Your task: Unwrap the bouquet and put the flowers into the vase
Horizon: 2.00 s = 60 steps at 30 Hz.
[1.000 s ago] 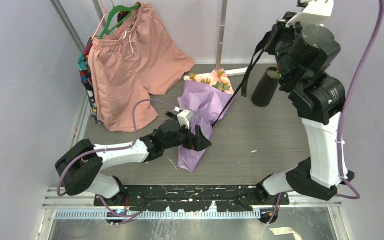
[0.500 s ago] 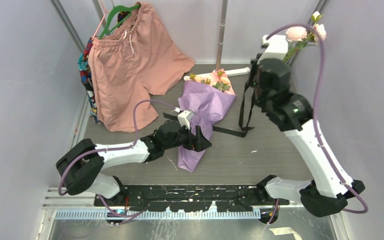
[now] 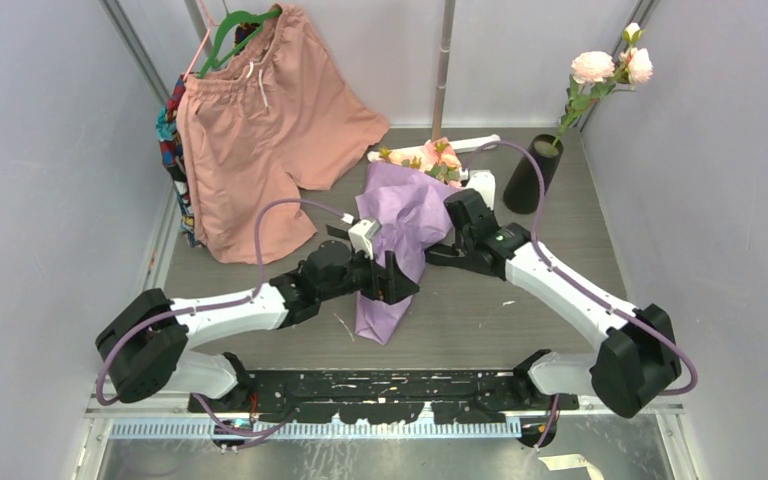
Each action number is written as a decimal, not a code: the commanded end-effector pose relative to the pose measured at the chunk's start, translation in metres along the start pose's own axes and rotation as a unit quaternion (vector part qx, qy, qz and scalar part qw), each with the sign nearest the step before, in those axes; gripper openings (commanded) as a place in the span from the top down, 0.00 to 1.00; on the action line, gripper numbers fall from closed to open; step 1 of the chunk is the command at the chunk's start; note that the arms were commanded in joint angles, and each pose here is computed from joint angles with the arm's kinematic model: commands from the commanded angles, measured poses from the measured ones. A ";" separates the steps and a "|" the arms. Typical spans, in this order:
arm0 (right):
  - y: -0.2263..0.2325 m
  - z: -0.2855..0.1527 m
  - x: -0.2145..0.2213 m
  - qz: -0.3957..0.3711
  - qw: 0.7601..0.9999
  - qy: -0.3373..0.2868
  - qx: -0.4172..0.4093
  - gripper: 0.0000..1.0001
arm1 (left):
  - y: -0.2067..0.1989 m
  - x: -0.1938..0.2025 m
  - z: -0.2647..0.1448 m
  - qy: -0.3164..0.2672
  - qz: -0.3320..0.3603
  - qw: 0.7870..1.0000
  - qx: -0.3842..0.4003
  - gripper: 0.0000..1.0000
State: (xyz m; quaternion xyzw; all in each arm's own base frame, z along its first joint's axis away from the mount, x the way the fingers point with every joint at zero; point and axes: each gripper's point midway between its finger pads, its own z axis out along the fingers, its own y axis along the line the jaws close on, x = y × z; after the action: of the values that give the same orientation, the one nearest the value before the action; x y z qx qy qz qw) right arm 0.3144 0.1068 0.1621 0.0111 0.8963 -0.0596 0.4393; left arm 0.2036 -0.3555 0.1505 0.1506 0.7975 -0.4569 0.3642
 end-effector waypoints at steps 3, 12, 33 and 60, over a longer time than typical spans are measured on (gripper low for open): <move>0.024 0.025 0.015 0.044 0.999 0.014 -0.021 0.84 | 0.000 -0.005 -0.006 -0.017 0.010 1.000 0.000 0.16; 0.037 0.065 0.065 0.019 0.996 0.084 -0.004 0.15 | 0.004 -0.005 -0.013 -0.023 0.011 1.000 -0.009 0.16; 0.017 0.104 0.124 0.063 0.982 0.175 0.023 0.58 | 0.007 -0.009 -0.027 -0.037 0.016 0.999 -0.022 0.16; -0.080 0.066 0.077 0.255 0.957 0.089 0.104 0.99 | 0.005 -0.013 -0.036 -0.046 0.022 0.999 -0.019 0.17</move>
State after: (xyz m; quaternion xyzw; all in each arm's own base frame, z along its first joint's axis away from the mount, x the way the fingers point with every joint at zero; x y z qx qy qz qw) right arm 0.3051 0.0227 0.0272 0.2626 0.9179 -0.0477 0.2935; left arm 0.1966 -0.3238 0.1559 0.1349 0.7990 -0.4357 0.3919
